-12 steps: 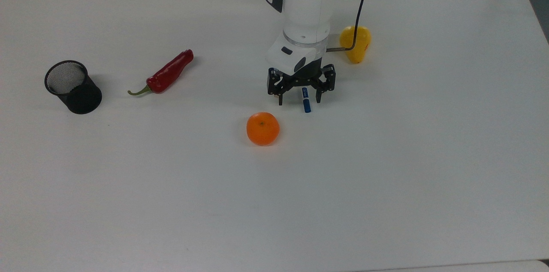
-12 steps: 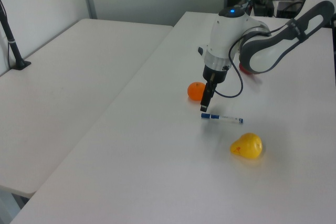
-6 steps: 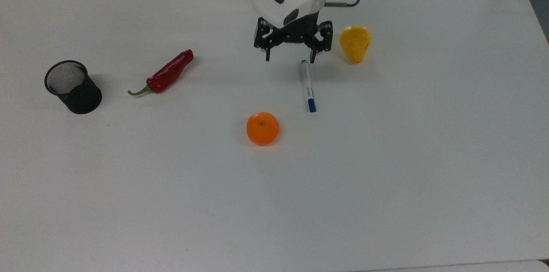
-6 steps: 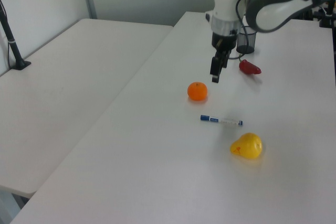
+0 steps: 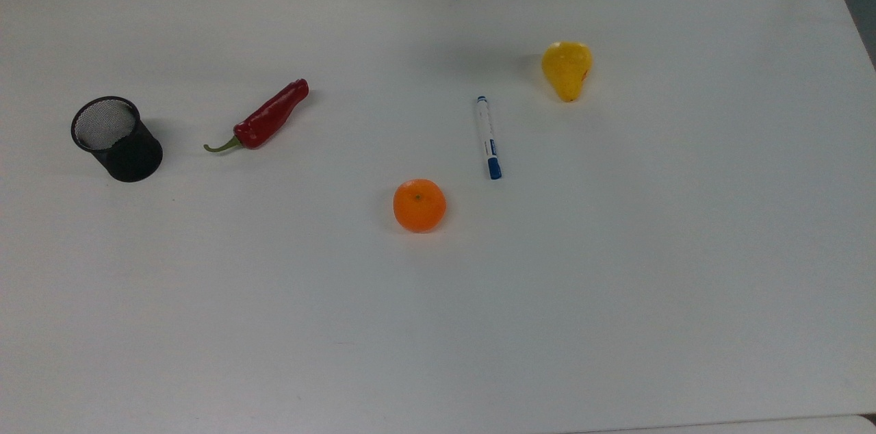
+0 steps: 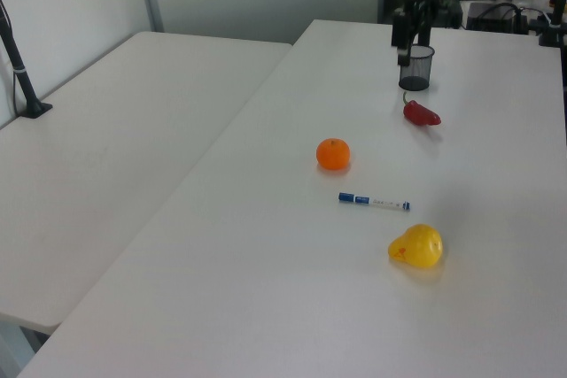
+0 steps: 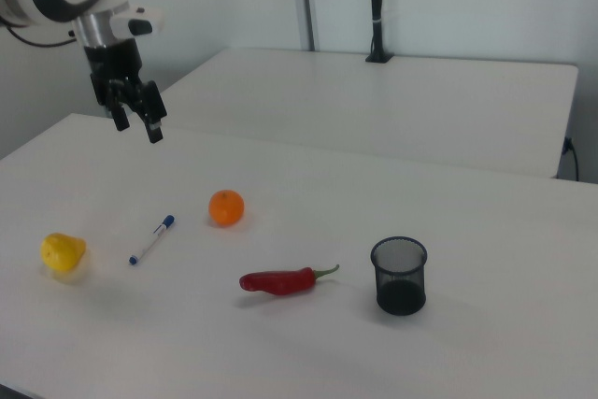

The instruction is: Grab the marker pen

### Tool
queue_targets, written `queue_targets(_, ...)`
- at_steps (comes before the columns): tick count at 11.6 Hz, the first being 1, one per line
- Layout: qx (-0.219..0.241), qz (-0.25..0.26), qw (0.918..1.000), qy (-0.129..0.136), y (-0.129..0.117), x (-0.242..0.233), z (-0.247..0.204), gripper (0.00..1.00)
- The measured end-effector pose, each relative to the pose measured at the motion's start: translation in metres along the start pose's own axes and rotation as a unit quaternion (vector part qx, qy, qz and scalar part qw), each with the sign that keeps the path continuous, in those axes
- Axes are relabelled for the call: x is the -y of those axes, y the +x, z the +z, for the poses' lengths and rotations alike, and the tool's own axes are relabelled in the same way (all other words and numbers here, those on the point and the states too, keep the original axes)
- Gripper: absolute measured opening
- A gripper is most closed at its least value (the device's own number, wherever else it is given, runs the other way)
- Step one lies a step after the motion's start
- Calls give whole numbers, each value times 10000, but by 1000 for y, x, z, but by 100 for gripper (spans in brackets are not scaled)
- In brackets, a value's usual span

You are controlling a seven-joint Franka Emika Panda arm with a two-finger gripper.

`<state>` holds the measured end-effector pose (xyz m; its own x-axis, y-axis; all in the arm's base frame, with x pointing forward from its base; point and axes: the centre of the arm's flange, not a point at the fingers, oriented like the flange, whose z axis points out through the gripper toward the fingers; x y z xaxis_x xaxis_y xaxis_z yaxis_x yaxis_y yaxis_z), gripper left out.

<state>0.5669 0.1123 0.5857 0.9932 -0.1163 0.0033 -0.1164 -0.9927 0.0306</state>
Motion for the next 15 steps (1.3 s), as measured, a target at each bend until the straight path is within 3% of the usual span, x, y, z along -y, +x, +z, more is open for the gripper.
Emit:
queue_targets(3, 70, 313, 9995, 2, -14, -38, -35, 100)
queue_targets(6, 57, 550, 9976, 420, -27, -85, -63, 100)
queue_targets(7, -26, 439, 9973, 594, -31, -103, -74, 100)
queue_targets(10, -253, 103, 9972, 690, -29, -123, -80, 100)
queue_targets(12, -453, -383, 9958, 693, -17, -131, -69, 100)
queue_targets(15, -711, -691, 9927, 686, 4, -130, -53, 100)
